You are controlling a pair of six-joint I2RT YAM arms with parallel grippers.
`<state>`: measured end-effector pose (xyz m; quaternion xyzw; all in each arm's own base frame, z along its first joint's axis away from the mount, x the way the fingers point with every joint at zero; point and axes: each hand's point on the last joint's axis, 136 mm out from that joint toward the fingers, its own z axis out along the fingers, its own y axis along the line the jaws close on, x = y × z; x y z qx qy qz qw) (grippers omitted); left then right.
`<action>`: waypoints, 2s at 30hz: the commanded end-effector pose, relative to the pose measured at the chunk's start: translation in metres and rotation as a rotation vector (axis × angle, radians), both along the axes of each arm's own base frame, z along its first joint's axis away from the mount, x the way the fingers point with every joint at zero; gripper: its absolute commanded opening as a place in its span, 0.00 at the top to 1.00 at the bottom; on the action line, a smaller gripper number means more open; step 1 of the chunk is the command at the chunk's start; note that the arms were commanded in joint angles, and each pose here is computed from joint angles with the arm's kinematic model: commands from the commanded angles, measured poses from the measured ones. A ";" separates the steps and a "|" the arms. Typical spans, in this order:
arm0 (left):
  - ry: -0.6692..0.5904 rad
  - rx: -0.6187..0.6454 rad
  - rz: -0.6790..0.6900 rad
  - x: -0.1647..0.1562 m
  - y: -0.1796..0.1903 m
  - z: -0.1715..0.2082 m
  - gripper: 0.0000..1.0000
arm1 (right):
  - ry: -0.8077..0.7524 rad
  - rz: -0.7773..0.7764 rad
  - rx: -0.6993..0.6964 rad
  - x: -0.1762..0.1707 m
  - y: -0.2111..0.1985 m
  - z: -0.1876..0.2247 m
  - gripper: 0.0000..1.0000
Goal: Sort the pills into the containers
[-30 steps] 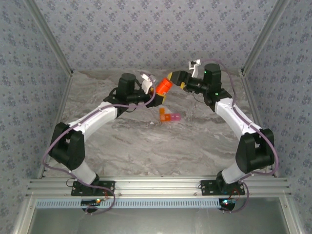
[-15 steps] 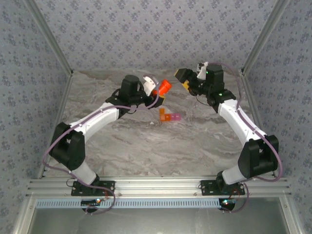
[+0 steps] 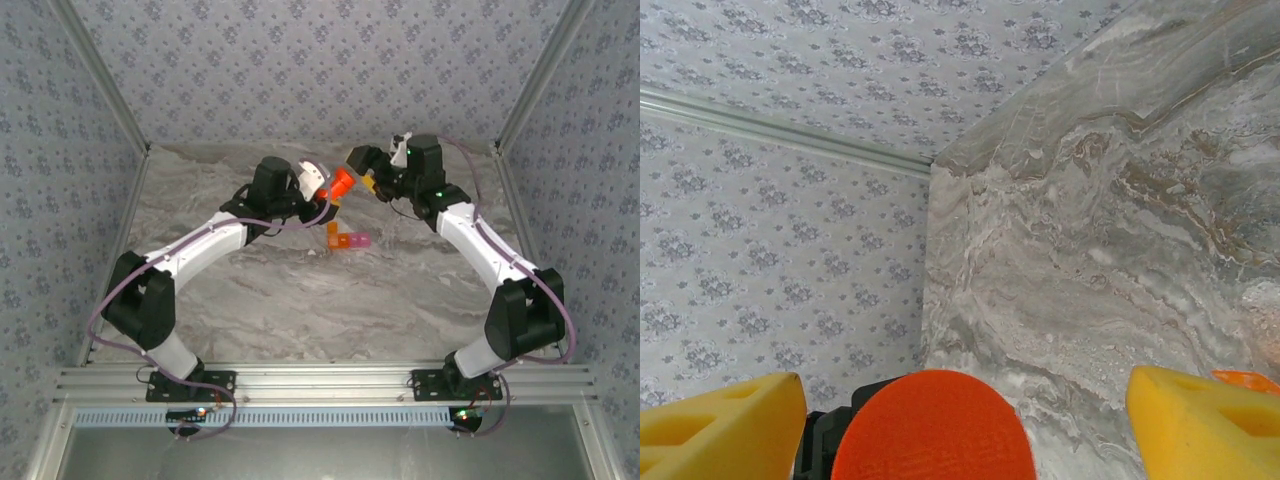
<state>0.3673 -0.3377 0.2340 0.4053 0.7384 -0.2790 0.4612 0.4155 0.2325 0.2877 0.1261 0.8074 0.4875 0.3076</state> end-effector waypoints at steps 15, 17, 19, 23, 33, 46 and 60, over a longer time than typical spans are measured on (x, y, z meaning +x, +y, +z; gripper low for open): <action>-0.054 -0.026 -0.020 0.004 -0.010 0.020 1.00 | -0.003 0.048 0.001 -0.005 0.019 0.004 0.29; -0.057 -0.030 -0.018 0.005 -0.009 0.022 1.00 | -0.004 0.057 0.004 -0.006 0.021 0.004 0.33; -0.059 -0.032 -0.019 0.005 -0.010 0.023 1.00 | -0.004 0.066 0.005 -0.008 0.022 0.004 0.40; -0.057 -0.044 -0.021 0.005 -0.011 0.026 1.00 | -0.015 0.083 -0.006 -0.011 0.023 0.004 0.46; 0.062 -0.193 -0.154 -0.015 -0.014 0.047 1.00 | -0.367 0.231 -0.023 -0.014 0.013 0.026 0.51; 0.120 -0.247 -0.218 -0.023 -0.017 0.055 1.00 | -0.418 0.281 0.068 -0.014 0.009 0.040 0.39; -0.016 -0.001 -0.022 0.005 0.000 0.009 1.00 | -0.089 -0.046 -0.027 0.005 -0.032 0.014 0.10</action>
